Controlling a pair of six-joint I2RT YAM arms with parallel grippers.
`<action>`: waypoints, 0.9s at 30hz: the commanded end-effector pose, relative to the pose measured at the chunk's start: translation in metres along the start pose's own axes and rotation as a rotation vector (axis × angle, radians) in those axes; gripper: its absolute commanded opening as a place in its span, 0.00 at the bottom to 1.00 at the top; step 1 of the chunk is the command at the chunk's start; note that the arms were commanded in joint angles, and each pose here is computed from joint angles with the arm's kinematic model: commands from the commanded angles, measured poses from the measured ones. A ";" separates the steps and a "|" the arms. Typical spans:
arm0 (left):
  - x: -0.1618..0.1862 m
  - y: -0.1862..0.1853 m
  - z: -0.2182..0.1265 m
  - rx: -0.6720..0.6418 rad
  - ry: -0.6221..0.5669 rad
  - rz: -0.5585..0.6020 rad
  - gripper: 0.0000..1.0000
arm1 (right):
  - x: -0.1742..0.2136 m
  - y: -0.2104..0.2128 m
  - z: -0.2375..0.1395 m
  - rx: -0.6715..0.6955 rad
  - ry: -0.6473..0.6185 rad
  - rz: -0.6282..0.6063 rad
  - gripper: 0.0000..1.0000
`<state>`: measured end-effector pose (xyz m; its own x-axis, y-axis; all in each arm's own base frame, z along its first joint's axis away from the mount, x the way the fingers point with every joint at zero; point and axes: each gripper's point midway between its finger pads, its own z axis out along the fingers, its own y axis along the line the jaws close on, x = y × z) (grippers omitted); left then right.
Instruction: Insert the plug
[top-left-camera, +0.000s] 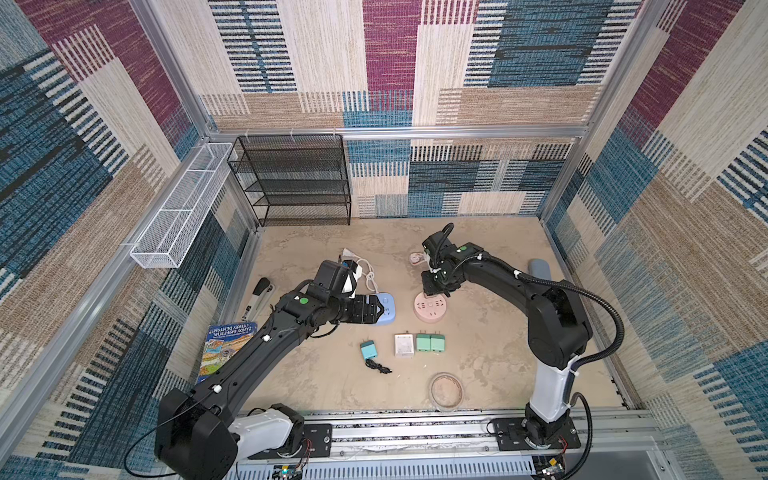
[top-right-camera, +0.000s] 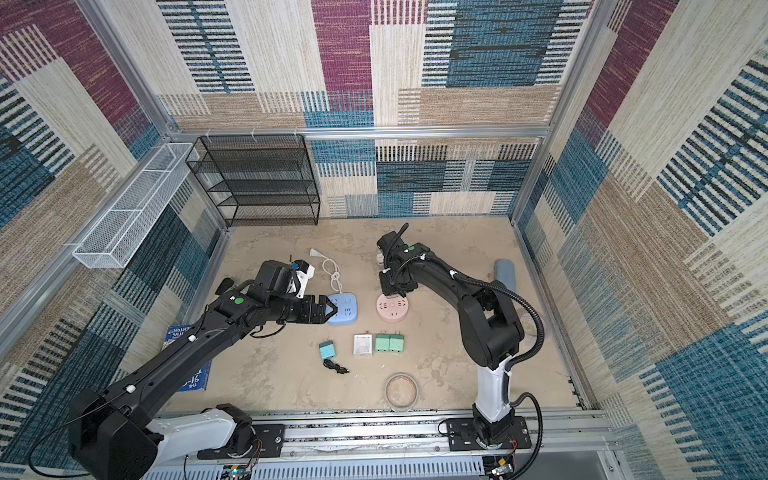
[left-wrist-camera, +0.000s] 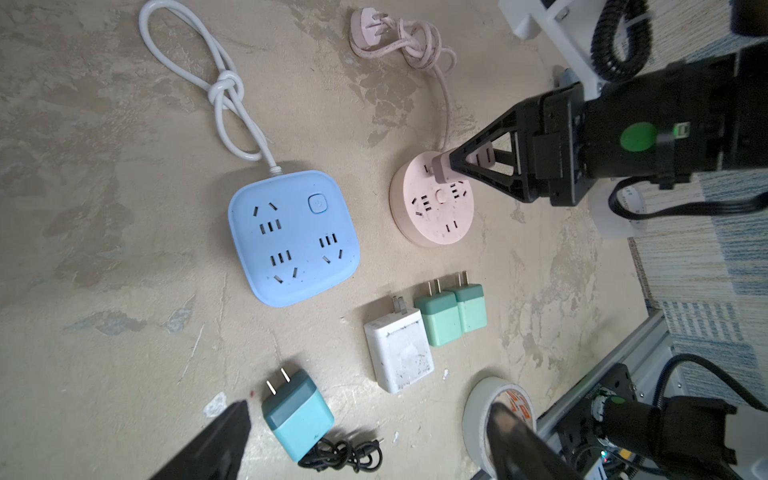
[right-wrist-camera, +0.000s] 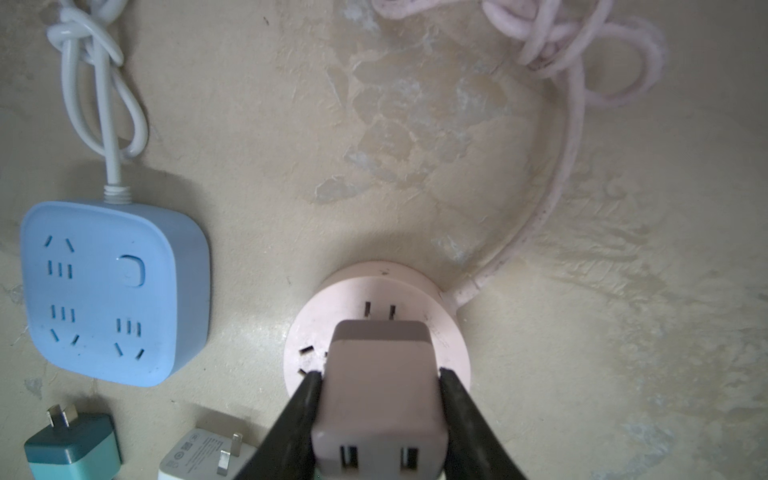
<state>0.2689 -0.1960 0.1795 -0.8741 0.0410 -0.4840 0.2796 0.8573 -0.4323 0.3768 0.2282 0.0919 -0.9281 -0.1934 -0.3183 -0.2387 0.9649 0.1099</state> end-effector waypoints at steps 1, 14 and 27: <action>-0.003 -0.002 0.000 0.014 -0.016 -0.005 0.94 | 0.012 -0.001 0.006 0.004 0.050 0.005 0.00; -0.003 -0.002 0.001 0.015 -0.015 -0.007 0.94 | 0.010 -0.006 0.011 0.044 0.079 -0.008 0.00; -0.003 -0.002 0.002 0.015 -0.017 -0.006 0.94 | 0.007 -0.001 0.024 0.076 0.103 -0.022 0.00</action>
<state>0.2710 -0.1973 0.1788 -0.8731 0.0268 -0.4868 0.2723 0.8550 -0.4413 0.3863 0.2332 0.0800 -0.9368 -0.2194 -0.2726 -0.2417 0.9690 0.0508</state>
